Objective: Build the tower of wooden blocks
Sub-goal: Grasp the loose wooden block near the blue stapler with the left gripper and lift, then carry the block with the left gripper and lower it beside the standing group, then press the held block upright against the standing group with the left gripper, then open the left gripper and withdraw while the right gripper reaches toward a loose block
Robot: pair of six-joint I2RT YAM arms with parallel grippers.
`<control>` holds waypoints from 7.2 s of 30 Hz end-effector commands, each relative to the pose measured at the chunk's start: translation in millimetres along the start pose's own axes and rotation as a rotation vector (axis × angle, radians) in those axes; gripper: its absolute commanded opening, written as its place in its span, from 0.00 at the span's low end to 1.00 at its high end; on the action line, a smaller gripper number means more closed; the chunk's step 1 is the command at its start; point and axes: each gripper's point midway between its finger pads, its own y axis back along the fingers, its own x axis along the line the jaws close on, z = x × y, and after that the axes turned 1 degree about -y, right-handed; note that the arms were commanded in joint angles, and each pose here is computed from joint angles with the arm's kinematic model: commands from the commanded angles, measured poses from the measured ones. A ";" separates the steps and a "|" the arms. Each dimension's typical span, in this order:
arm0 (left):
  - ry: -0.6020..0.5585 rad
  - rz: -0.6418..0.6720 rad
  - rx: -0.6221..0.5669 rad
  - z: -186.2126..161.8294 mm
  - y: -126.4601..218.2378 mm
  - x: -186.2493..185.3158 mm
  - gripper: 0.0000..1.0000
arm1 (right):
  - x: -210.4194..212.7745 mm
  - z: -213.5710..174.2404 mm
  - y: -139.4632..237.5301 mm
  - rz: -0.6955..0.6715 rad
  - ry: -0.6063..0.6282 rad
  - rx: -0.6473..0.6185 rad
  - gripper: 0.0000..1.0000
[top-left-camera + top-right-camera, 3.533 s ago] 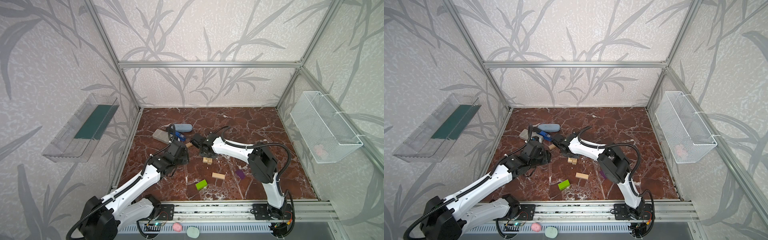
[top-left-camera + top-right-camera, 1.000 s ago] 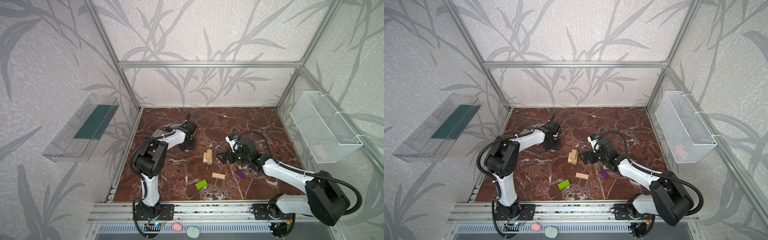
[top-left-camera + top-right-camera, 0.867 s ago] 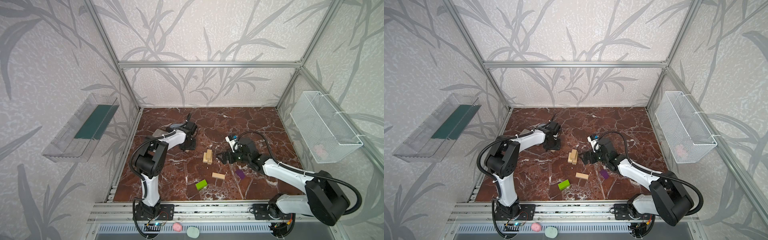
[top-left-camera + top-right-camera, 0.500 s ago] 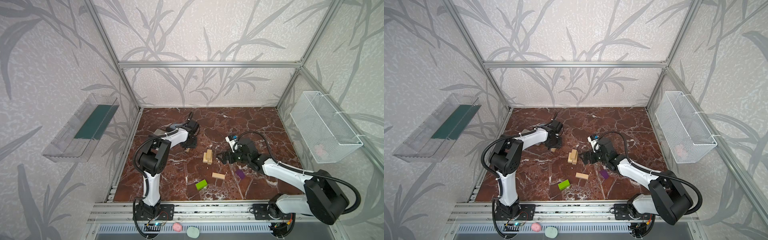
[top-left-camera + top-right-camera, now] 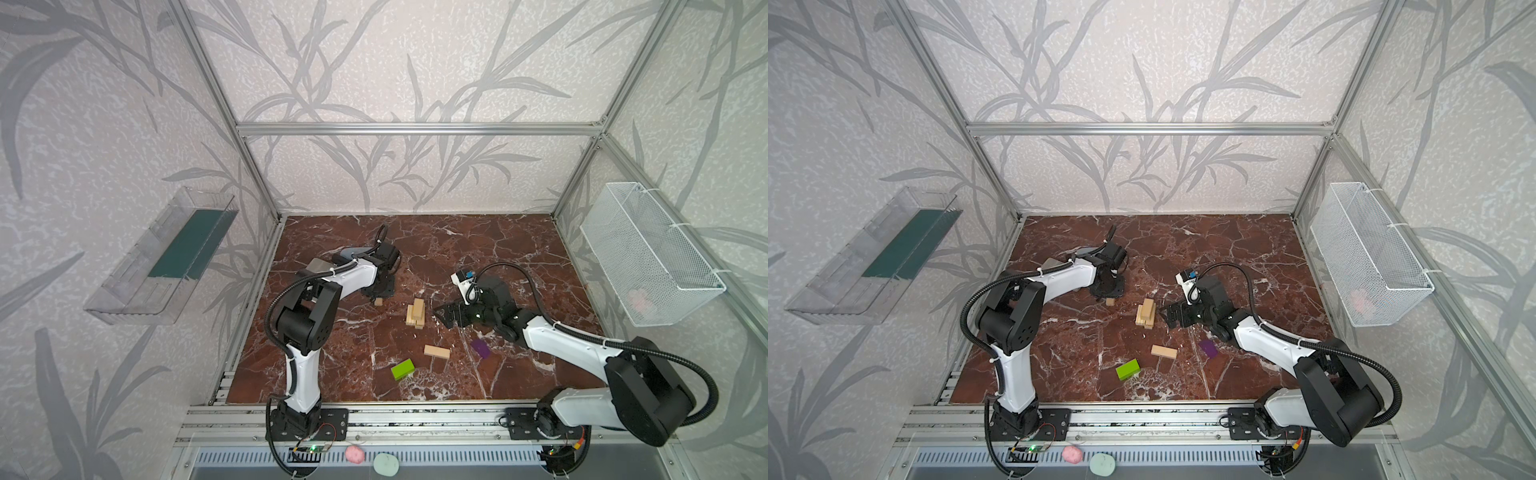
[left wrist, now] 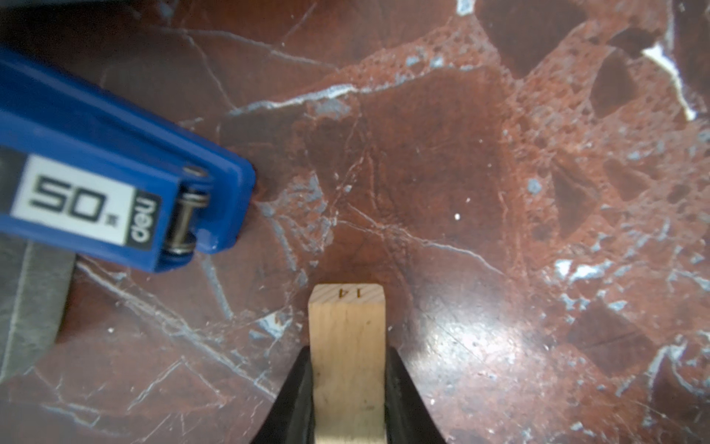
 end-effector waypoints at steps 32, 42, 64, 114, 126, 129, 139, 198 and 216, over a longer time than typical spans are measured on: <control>-0.105 -0.159 0.034 -55.5 129.2 -106.5 0.04 | -27.4 -29.0 13.0 -0.032 -0.120 0.037 0.99; -0.112 -0.116 0.055 -44.6 108.8 -119.7 0.03 | -26.1 -23.8 15.9 -0.028 -0.111 0.006 0.99; -0.103 -0.076 0.066 -35.8 86.2 -113.5 0.03 | -26.8 -21.0 19.5 -0.039 -0.104 -0.014 0.99; -0.138 -0.079 0.099 -42.2 79.2 -129.3 0.06 | -31.1 -18.3 23.3 -0.049 -0.113 -0.030 0.99; -0.153 -0.071 0.092 -42.1 82.4 -129.8 0.23 | -31.4 -18.4 23.8 -0.047 -0.116 -0.031 0.99; -0.157 -0.064 0.086 -41.2 83.2 -129.0 0.26 | -31.3 -18.2 23.7 -0.046 -0.116 -0.032 0.99; -0.158 -0.058 0.073 -38.3 87.9 -128.8 0.31 | -31.5 -18.0 24.2 -0.044 -0.119 -0.033 0.99; -0.214 -0.042 0.066 -34.2 86.1 -129.8 0.30 | -32.4 -16.0 27.6 -0.043 -0.124 -0.045 0.99; -0.229 -0.043 0.074 -35.4 86.4 -129.8 0.30 | -33.6 -16.4 27.9 -0.045 -0.128 -0.045 0.99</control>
